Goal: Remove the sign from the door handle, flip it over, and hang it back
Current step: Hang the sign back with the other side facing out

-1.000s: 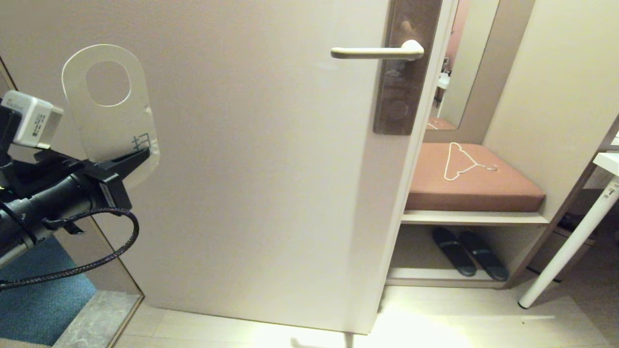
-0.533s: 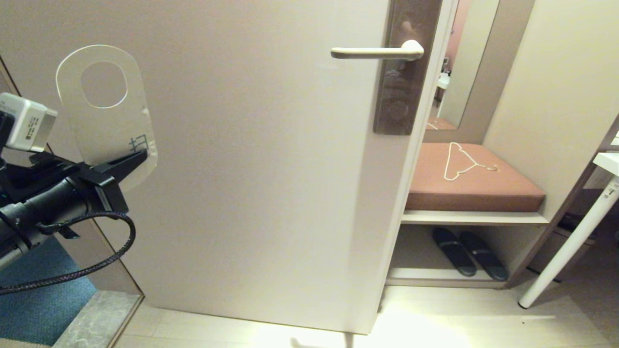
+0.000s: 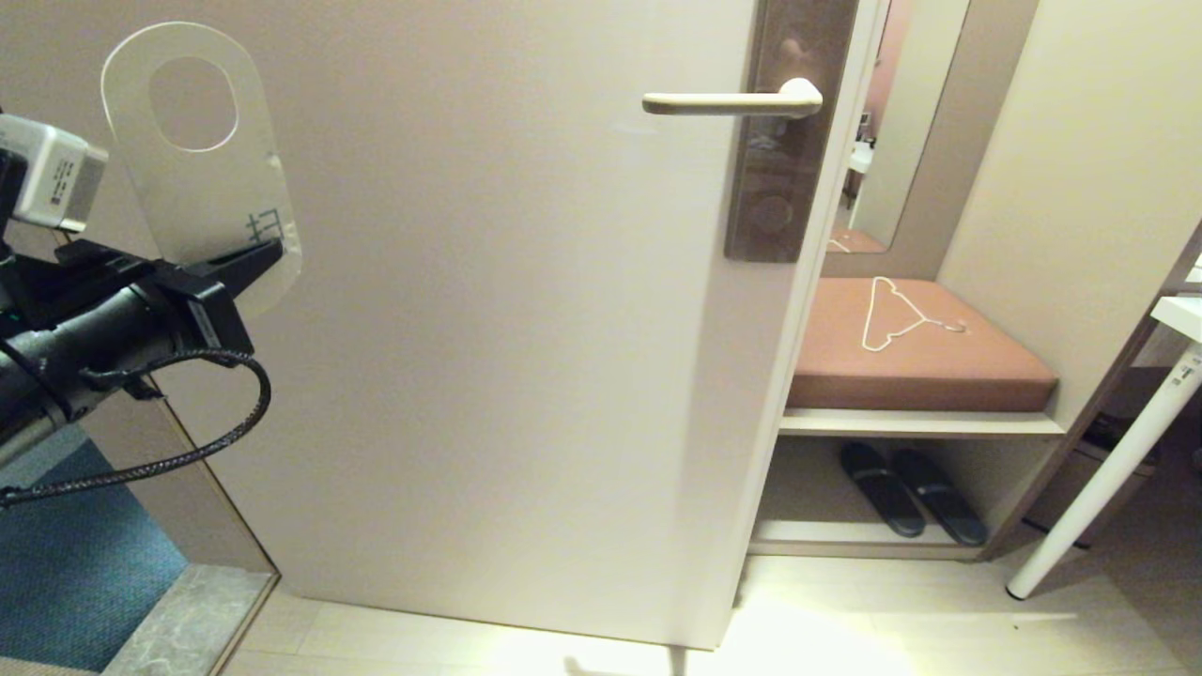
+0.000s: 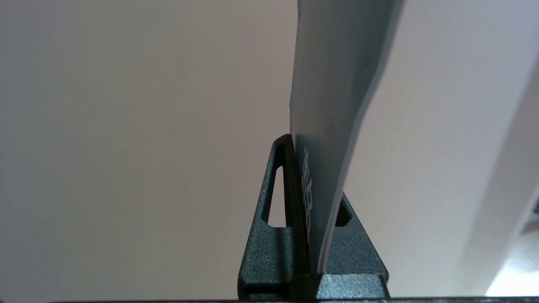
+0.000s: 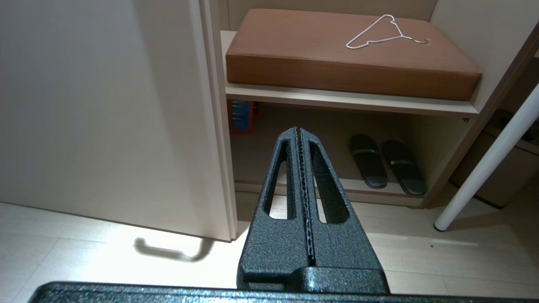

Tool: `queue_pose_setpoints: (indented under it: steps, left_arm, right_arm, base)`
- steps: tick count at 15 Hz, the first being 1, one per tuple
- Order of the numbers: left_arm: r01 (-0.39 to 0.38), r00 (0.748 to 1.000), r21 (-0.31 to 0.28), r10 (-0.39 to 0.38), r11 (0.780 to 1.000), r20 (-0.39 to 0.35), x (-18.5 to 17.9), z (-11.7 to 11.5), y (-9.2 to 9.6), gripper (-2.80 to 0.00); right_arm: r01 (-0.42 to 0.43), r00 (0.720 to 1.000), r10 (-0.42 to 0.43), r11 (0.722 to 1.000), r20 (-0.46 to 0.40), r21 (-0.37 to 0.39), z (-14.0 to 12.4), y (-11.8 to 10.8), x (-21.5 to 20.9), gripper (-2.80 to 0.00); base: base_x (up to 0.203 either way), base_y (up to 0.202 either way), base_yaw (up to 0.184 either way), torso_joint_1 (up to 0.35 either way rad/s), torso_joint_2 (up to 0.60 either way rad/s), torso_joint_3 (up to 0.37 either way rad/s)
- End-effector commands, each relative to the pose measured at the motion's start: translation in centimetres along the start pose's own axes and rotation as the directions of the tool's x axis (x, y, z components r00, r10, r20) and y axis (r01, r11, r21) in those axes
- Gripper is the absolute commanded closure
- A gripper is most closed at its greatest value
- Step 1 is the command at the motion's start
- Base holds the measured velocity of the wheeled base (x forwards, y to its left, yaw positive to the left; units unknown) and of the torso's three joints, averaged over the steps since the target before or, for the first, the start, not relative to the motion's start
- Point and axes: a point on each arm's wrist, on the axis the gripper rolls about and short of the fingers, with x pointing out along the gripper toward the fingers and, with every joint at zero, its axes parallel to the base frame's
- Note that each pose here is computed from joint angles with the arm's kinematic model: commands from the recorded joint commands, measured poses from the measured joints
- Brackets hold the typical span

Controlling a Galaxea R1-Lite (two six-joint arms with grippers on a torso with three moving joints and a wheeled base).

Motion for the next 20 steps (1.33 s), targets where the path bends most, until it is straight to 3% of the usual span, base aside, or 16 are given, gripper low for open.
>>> queue_pose_setpoints:
  steps: [1, 6, 16, 20]
  left_arm:
    - [0.006, 1.000, 0.000, -0.006, 1.000, -0.002, 1.7, 0.1, 0.1, 0.00]
    - [0.030, 0.999, -0.005, -0.030, 1.000, 0.021, 5.8, 2.3, -1.2, 0.00]
    - [0.120, 0.992, -0.013, -0.121, 0.993, -0.045, 10.8, 4.7, -11.0, 0.00]
    - [0.154, 0.982, -0.011, -0.154, 0.988, -0.108, 11.3, 4.8, -14.4, 0.00]
  right_arm:
    - [-0.001, 1.000, 0.001, 1.000, -0.001, 0.000, 0.0, 0.0, 0.0, 0.00]
    - [-0.001, 1.000, 0.001, 1.000, 0.000, 0.000, 0.0, 0.0, 0.0, 0.00]
    - [-0.001, 1.000, 0.001, 1.000, -0.001, 0.000, 0.0, 0.0, 0.0, 0.00]
    - [-0.001, 1.000, 0.001, 1.000, -0.001, 0.000, 0.0, 0.0, 0.0, 0.00]
  base:
    - [0.000, 0.000, 0.000, 0.000, 0.00, 0.000]
    - [0.000, 0.000, 0.000, 0.000, 0.00, 0.000]
    - [0.000, 0.000, 0.000, 0.000, 0.00, 0.000]
    - [0.000, 0.000, 0.000, 0.000, 0.00, 0.000]
